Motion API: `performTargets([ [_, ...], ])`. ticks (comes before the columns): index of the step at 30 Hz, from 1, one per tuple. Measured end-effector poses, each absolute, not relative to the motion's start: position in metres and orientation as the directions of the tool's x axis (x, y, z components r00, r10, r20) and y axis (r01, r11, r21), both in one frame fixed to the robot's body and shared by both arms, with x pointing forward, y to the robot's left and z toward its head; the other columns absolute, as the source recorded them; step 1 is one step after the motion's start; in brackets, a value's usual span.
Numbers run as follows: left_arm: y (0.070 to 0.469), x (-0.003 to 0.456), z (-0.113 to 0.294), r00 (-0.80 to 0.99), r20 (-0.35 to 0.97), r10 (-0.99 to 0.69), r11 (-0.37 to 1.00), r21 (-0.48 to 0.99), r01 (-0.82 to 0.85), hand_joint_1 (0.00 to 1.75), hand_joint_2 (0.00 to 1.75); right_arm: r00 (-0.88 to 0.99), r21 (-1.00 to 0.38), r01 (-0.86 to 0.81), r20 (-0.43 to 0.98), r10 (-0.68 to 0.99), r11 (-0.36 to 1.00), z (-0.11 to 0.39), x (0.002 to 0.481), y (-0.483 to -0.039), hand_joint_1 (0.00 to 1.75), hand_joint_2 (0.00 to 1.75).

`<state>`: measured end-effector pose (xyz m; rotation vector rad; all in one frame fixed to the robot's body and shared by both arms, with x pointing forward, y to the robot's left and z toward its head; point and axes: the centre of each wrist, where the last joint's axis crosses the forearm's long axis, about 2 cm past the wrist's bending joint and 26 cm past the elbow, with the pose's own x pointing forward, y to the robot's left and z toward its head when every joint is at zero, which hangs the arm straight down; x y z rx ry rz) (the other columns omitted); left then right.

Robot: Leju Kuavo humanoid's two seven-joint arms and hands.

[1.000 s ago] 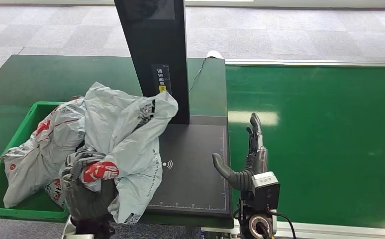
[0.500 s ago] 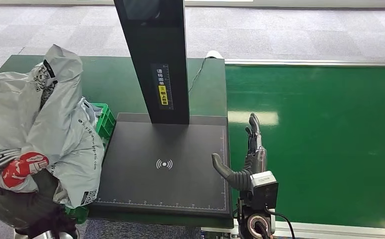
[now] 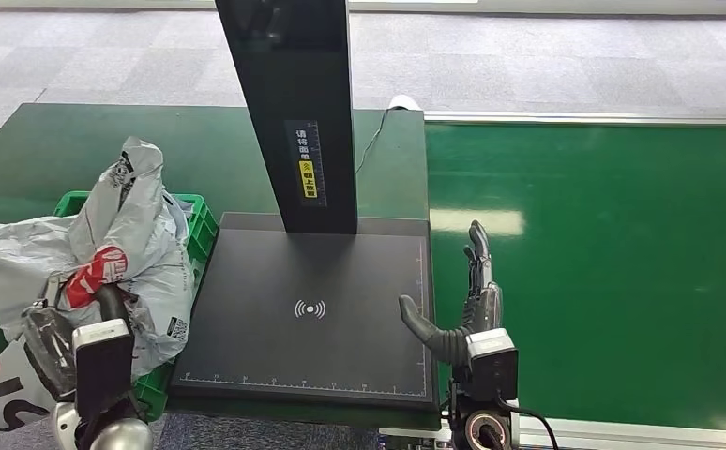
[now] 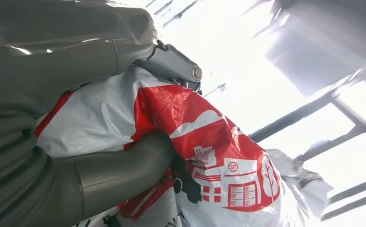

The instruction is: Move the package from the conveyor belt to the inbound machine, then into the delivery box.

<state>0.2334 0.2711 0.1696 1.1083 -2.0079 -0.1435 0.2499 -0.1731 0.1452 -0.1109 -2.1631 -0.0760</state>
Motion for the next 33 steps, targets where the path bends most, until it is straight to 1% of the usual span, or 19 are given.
performTargets([
  [4, 0.274, 0.243, 0.152, -0.182, 0.667, -0.722, 0.625, 0.516, -0.587, 1.75, 1.75, -0.556, 0.002, 0.103, 0.829, 0.056, 0.995, 0.146, 0.249, -0.174, 0.00, 1.75],
  [8, 0.282, 0.252, 0.140, -0.108, 0.685, -0.721, 0.614, 0.558, -0.558, 1.75, 1.75, -0.554, -0.006, 0.094, 0.831, 0.057, 0.996, 0.146, 0.248, -0.174, 0.00, 1.75],
  [13, 0.296, 0.261, 0.130, -0.034, 0.667, -0.744, 0.564, 0.599, -0.569, 1.75, 1.75, -0.551, -0.010, 0.084, 0.832, 0.055, 0.996, 0.146, 0.249, -0.174, 0.00, 1.75],
  [21, 0.323, 0.273, 0.117, 0.123, 0.591, -0.797, 0.416, 0.686, -0.598, 1.75, 1.75, -0.547, -0.012, 0.063, 0.836, 0.045, 0.998, 0.147, 0.248, -0.172, 0.00, 1.75],
  [30, 0.332, 0.280, 0.111, 0.180, 0.580, -0.794, 0.387, 0.712, -0.586, 1.75, 1.75, -0.547, -0.012, 0.054, 0.836, 0.039, 0.998, 0.147, 0.248, -0.170, 0.00, 1.75],
  [33, 0.332, 0.283, 0.109, 0.210, 0.570, -0.795, 0.385, 0.740, -0.552, 1.75, 1.75, -0.544, -0.012, 0.048, 0.838, 0.036, 0.999, 0.147, 0.248, -0.170, 0.00, 1.75],
])
